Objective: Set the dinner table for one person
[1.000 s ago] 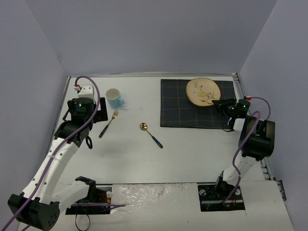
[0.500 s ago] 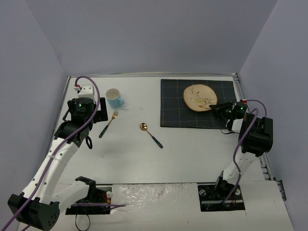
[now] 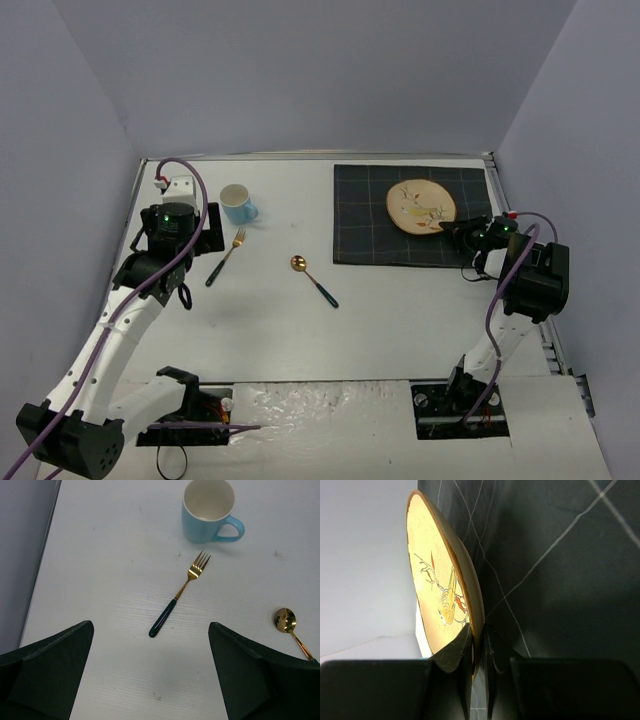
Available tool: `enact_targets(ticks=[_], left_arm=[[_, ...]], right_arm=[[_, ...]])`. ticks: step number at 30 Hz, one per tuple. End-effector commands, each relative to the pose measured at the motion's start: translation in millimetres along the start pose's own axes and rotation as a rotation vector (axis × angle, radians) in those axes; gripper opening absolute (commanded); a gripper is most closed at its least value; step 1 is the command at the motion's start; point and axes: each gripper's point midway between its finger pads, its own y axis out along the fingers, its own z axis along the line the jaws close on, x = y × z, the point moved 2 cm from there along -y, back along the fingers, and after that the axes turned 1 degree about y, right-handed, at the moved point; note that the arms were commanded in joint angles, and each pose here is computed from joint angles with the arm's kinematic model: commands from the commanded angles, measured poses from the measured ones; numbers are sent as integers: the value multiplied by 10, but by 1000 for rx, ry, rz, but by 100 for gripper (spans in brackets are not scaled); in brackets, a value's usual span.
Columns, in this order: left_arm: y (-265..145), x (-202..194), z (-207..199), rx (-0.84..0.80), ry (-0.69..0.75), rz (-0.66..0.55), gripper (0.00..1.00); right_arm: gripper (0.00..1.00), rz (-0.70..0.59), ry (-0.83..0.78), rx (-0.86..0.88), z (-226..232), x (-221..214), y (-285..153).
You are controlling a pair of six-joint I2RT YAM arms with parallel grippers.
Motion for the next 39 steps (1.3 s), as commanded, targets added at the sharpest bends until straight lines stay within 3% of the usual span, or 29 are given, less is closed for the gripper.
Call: enact_targets(ticks=[1, 17, 20, 21, 28, 32, 39], left_arm=[[-5, 183, -21, -9, -35, -66, 97], [11, 174, -28, -11, -34, -60, 97], [9, 174, -28, -12, -34, -60, 97], [11, 169, -32, -14, -33, -58, 97], [17, 173, -37, -14, -36, -57, 97], [31, 165, -56, -24, -40, -52, 97], [116, 112, -139, -46, -52, -11, 97]], right_arm=[[0, -52, -123, 231, 631, 233, -61], [0, -23, -96, 122, 176, 130, 56], [14, -16, -89, 69, 27, 85, 55], [31, -17, -92, 49, -23, 67, 38], [72, -86, -207, -129, -13, 265, -107], [86, -160, -306, -260, 141, 439, -356], [94, -306, -507, -317, 668, 569, -736]])
